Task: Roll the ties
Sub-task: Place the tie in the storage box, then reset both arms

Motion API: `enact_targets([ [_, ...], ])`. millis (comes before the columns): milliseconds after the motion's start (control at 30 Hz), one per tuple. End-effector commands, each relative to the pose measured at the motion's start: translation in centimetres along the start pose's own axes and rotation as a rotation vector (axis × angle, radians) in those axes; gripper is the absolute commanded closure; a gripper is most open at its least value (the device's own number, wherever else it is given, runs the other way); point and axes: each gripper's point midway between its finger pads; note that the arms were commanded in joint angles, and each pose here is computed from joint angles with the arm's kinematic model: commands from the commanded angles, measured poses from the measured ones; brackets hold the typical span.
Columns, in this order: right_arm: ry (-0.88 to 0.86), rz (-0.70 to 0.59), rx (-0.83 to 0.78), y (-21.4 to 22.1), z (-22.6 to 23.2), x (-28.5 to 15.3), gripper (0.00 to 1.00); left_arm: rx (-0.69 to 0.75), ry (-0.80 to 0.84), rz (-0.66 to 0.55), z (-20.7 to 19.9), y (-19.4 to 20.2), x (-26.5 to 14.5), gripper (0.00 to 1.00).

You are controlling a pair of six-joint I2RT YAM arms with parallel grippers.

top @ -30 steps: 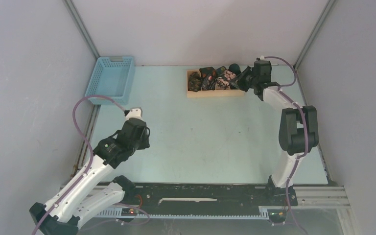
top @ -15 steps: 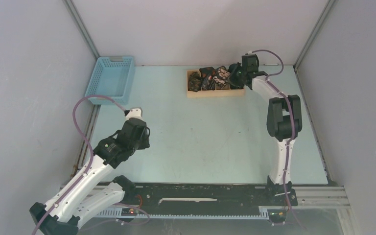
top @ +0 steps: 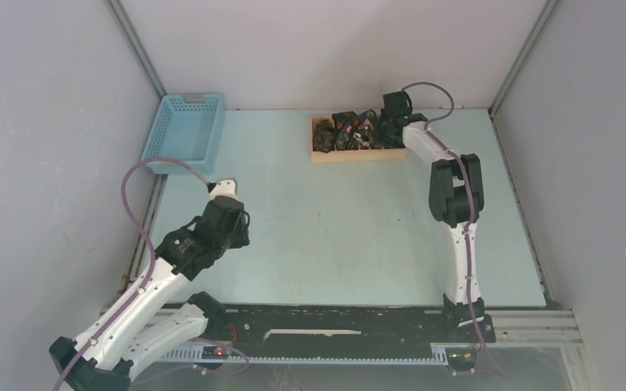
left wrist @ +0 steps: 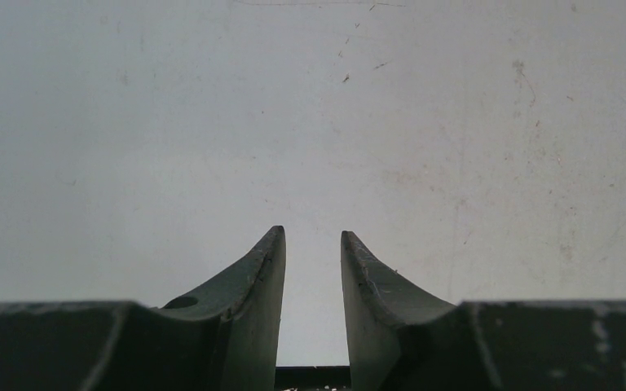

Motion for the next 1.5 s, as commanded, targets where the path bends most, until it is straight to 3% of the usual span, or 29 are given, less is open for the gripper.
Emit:
enact_targets([
  [0, 0.167, 0.03, -0.034, 1.8, -3.8, 1.1, 1.0, -0.005, 0.011, -0.045, -0.1, -1.2, -0.3, 0.63],
  [233, 0.182, 0.056, -0.061, 1.5, -3.8, 1.0, 1.0, -0.004, 0.015, -0.048, -0.2, -1.3, -0.4, 0.63],
  [333, 0.181, 0.072, -0.076, 1.8, -3.6, 0.4, 0.88, -0.004, 0.013, -0.048, -0.1, -1.3, -0.4, 0.63],
  [400, 0.17, 0.066, -0.083, 1.7, -3.4, -0.3, 0.68, -0.004, 0.013, -0.05, -0.1, -1.3, -0.4, 0.63],
  [467, 0.163, 0.047, -0.087, 1.3, -3.0, -1.3, 0.56, -0.005, 0.015, -0.05, -0.1, -1.3, -0.4, 0.62],
  [733, 0.089, -0.045, -0.124, -1.9, 0.5, -6.7, 0.48, -0.01, 0.026, -0.057, -0.2, -1.5, -0.4, 0.63],
  [833, 0.048, -0.082, -0.132, -3.1, 2.3, -9.5, 0.45, -0.013, 0.025, -0.059, -0.2, -1.5, -0.4, 0.63],
  [1000, -0.031, -0.179, -0.218, -4.5, 5.9, -16.0, 0.28, -0.015, 0.024, -0.064, -0.1, -1.6, -0.5, 0.63],
  [1133, -0.103, -0.335, -0.334, -3.9, 9.0, -22.7, 0.01, -0.018, 0.025, -0.066, -0.1, -1.6, -0.5, 0.62],
  [1300, -0.32, -0.543, -0.402, -1.6, 10.8, -30.1, 0.0, -0.023, 0.027, -0.075, -0.1, -1.7, -0.7, 0.62],
  [1367, -0.405, -0.565, -0.4, -0.2, 10.5, -31.6, 0.0, -0.025, 0.029, -0.08, 0.0, -1.7, -0.8, 0.55],
  [1467, -0.442, -0.531, -0.367, 1.2, 9.8, -32.5, 0.0, -0.032, 0.028, -0.095, 0.1, -1.9, -1.0, 0.32],
])
Point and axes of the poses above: each gripper's point midway between its finger pads, its own x axis out along the fingers, its own z axis along the line the jaws close on, y = z × x, and after that the axes turned 7 degrees about x, right-handed
